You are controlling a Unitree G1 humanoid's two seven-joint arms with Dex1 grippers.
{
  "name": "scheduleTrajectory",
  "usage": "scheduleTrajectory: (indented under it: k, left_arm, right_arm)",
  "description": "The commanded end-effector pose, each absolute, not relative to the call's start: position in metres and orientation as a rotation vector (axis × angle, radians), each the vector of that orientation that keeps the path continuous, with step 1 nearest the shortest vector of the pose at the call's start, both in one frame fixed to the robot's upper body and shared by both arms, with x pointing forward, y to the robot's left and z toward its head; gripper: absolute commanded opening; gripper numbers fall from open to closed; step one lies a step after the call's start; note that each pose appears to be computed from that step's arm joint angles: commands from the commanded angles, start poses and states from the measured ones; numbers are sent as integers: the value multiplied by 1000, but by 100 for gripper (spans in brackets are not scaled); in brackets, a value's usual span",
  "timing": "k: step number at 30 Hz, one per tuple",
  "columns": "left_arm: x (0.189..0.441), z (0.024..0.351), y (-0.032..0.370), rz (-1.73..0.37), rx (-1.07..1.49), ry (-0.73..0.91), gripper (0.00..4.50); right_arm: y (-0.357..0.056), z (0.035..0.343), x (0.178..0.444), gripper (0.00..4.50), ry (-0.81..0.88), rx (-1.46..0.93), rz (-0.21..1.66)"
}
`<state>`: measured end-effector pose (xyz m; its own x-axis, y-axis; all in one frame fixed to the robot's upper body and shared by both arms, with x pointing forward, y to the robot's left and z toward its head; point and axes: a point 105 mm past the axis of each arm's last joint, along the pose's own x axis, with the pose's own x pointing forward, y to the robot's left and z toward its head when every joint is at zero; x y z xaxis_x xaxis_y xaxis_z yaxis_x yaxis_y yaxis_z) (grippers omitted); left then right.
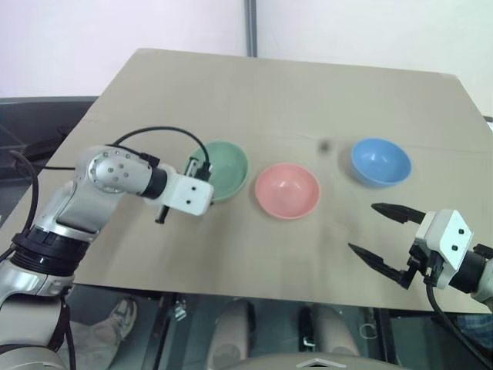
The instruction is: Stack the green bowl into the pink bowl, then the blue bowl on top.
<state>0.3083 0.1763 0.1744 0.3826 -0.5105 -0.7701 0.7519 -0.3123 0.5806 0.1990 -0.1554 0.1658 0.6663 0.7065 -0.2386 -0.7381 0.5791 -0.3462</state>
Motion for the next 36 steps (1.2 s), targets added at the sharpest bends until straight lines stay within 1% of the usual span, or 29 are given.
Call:
scheduleTrajectory:
  k: [1, 4, 6, 8, 12, 15, 17, 18, 19, 20, 21, 24, 26, 27, 29, 30, 32, 34, 36]
  left_arm:
    - [307, 225, 137, -1330, 1352, -28, 6]
    - [295, 242, 118, -1434, 1310, -121, 6]
    - [288, 247, 110, -1505, 1319, -154, 6]
    - [285, 246, 104, -1567, 1326, -161, 6]
    - [283, 233, 99, -1666, 1373, -152, 6]
    - [287, 224, 97, -1709, 1391, -136, 98]
    - [291, 224, 93, -1710, 1385, -150, 183]
    - [293, 223, 91, -1708, 1383, -157, 232]
    - [294, 223, 90, -1707, 1385, -164, 232]
    - [294, 222, 89, -1706, 1382, -170, 286]
    - [295, 222, 88, -1695, 1371, -178, 331]
    - [298, 229, 86, -1639, 1292, -192, 443]
    - [298, 238, 90, -1618, 1155, -132, 443]
    - [296, 242, 92, -1611, 1032, -91, 443]
    - [287, 254, 99, -1622, 816, -157, 443]
    - [289, 257, 106, -1572, 721, -159, 443]
    - [292, 258, 117, -1480, 661, -207, 443]
    - [289, 251, 127, -1450, 618, -194, 443]
    - [293, 230, 140, -1375, 560, -126, 443]
  right_arm:
    - [-156, 175, 200, 450, 37, -476, 826]
    - [-157, 175, 202, 450, 37, -478, 809]
    - [-158, 175, 203, 450, 37, -477, 795]
    - [-159, 175, 202, 450, 38, -477, 784]
    - [-160, 174, 200, 450, 44, -481, 764]
    - [-161, 175, 196, 450, 49, -484, 741]
    - [-162, 175, 195, 450, 53, -485, 729]
    - [-162, 175, 194, 450, 55, -485, 725]
    - [-162, 176, 193, 450, 55, -484, 721]
    - [-162, 176, 193, 450, 56, -483, 718]
    - [-162, 176, 193, 450, 57, -481, 716]
    - [-163, 175, 193, 450, 64, -477, 711]
    - [-166, 174, 196, 450, 69, -478, 705]
    - [-169, 174, 200, 450, 74, -482, 691]
    - [-175, 174, 211, 450, 74, -491, 679]
    - [-180, 174, 220, 450, 73, -513, 664]
    - [-189, 173, 239, 450, 78, -546, 633]
    - [-197, 171, 259, 450, 83, -583, 603]
    - [-204, 166, 284, 450, 95, -615, 585]
